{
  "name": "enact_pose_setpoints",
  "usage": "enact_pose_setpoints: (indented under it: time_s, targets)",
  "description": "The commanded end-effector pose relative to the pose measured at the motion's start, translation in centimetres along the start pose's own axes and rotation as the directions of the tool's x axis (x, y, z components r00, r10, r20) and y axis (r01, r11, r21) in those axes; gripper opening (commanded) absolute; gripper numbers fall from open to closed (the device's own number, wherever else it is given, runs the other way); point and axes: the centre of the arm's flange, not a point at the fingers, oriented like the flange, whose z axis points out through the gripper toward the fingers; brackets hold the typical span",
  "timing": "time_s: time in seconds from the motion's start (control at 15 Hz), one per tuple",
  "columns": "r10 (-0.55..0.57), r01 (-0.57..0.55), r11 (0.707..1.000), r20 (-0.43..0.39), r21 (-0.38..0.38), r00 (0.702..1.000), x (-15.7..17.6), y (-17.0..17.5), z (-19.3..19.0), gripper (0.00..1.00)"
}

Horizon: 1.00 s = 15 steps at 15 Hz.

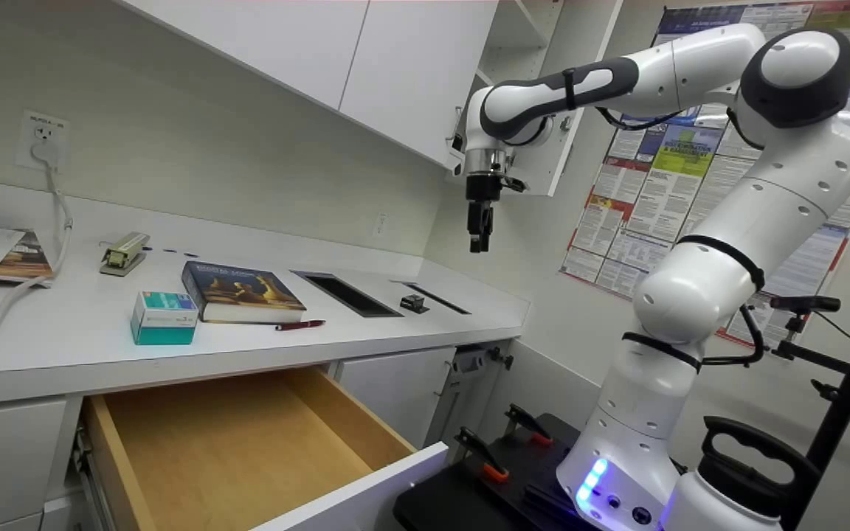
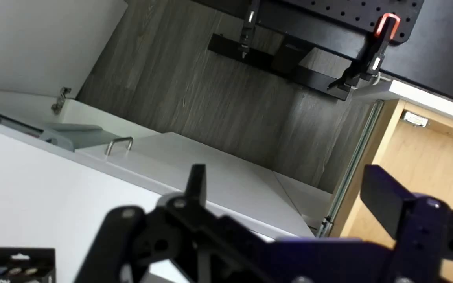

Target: Put the pen in the open drawer

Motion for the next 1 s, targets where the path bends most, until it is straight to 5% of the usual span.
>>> enact_pose_setpoints:
  time_s: [0.0,0.33,0.4,0.73,0.93]
  targets:
    - [-0.2,0.2,0.98,-0.018,-0.027,0.98,2.8,-2.3,1.3,1.0]
    - [-0.467,0.466,0.883,-0.013,-0.059,0.884,5.9,-6.6,3.3,1.0]
    - [-0.385,0.384,0.922,-0.007,-0.053,0.923,5.1,-5.7,2.8,1.0]
    - [-0.391,0.391,0.919,0.001,-0.047,0.92,5.4,-5.7,3.2,1.0]
    - [-0.515,0.517,0.856,-0.107,-0.012,0.85,7.2,-5.5,4.8,1.0]
